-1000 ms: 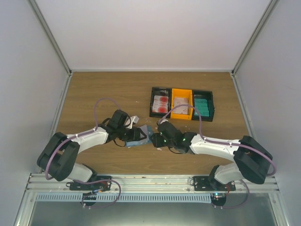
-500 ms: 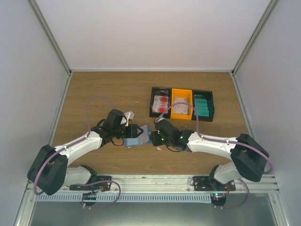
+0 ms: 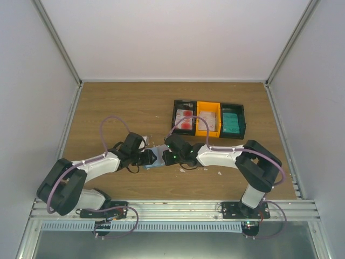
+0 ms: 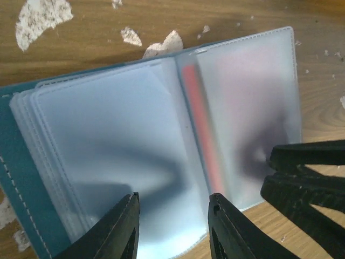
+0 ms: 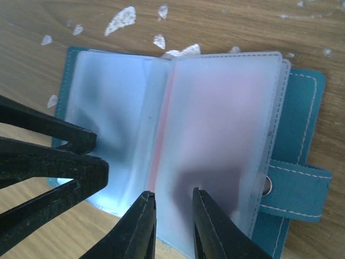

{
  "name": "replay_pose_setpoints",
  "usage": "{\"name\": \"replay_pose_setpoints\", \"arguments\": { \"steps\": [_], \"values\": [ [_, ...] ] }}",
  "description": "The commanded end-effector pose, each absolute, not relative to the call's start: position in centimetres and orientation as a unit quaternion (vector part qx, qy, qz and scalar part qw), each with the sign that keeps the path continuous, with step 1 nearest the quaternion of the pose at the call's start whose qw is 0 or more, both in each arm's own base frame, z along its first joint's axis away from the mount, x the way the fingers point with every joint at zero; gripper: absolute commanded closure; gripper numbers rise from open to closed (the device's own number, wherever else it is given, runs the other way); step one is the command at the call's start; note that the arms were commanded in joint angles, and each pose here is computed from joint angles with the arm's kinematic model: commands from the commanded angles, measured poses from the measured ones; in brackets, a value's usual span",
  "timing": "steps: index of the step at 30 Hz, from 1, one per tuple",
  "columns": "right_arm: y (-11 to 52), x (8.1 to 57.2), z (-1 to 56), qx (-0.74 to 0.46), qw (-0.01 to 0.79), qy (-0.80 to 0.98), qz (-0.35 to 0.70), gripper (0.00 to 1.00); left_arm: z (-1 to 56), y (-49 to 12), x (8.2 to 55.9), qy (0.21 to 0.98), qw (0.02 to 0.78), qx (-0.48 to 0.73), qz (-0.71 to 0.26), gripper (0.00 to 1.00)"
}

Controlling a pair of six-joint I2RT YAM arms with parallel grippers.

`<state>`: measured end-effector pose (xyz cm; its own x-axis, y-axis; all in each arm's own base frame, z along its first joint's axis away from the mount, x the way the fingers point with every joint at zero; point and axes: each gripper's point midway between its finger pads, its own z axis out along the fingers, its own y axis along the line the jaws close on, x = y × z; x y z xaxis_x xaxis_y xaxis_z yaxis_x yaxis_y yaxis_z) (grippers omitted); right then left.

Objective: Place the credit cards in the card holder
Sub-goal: Turn over the card slot in the card holder.

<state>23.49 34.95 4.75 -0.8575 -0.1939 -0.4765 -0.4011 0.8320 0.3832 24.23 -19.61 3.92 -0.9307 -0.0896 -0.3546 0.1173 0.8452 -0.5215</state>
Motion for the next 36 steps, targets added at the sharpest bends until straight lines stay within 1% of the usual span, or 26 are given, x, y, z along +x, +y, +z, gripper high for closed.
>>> {"name": "replay_pose_setpoints", "arguments": {
  "steps": [1,5,8,10,11,13,16,19,24,25,28,31,34,36],
  "values": [
    [34.4,24.9,3.6,-0.117,0.226,0.943,0.213,0.78,1.8,-18.3,24.1,0.952,0.181,-0.007,-0.247,0.62],
    [32.6,25.0,1.5,-0.077,0.208,0.959,0.177,0.77,1.0,-18.1,23.7,0.954,0.172,-0.014,-0.243,0.62],
    [31.9,24.8,2.1,-0.074,0.207,0.961,0.170,0.76,1.4,-18.1,23.6,0.954,0.173,-0.014,-0.245,0.62],
    [32.0,25.2,4.6,-0.085,0.229,0.953,0.179,0.75,2.4,-18.4,23.9,0.950,0.182,-0.008,-0.255,0.62],
    [32.1,25.7,6.4,-0.094,0.248,0.946,0.185,0.73,3.2,-18.7,24.1,0.946,0.189,-0.004,-0.262,0.61],
    [32.2,26.6,10.9,-0.135,0.292,0.926,0.198,0.67,5.1,-19.0,24.5,0.939,0.207,0.002,-0.273,0.56],
    [31.2,27.6,15.3,-0.203,0.325,0.905,0.184,0.61,7.7,-19.3,25.2,0.928,0.239,0.009,-0.286,0.47],
    [28.9,29.1,18.4,-0.239,0.341,0.893,0.169,0.57,9.7,-19.4,25.8,0.919,0.262,0.011,-0.294,0.40],
    [23.6,32.8,23.2,-0.258,0.380,0.872,0.170,0.47,12.1,-20.1,27.0,0.907,0.285,0.012,-0.310,0.33],
    [22.5,33.4,23.7,-0.267,0.387,0.866,0.168,0.46,12.5,-20.4,27.1,0.903,0.289,0.015,-0.317,0.31],
    [20.0,34.7,23.4,-0.312,0.384,0.853,0.166,0.47,13.3,-21.3,27.8,0.893,0.297,0.021,-0.337,0.27],
    [17.2,36.7,21.7,-0.310,0.367,0.865,0.147,0.46,13.8,-22.5,28.7,0.887,0.297,0.030,-0.353,0.26],
    [15.6,38.5,19.7,-0.311,0.338,0.875,0.151,0.47,13.3,-23.3,29.8,0.892,0.283,0.032,-0.350,0.27],
    [14.6,39.5,17.8,-0.314,0.305,0.888,0.139,0.50,12.6,-23.6,30.4,0.896,0.276,0.030,-0.347,0.29]
  ]
}}
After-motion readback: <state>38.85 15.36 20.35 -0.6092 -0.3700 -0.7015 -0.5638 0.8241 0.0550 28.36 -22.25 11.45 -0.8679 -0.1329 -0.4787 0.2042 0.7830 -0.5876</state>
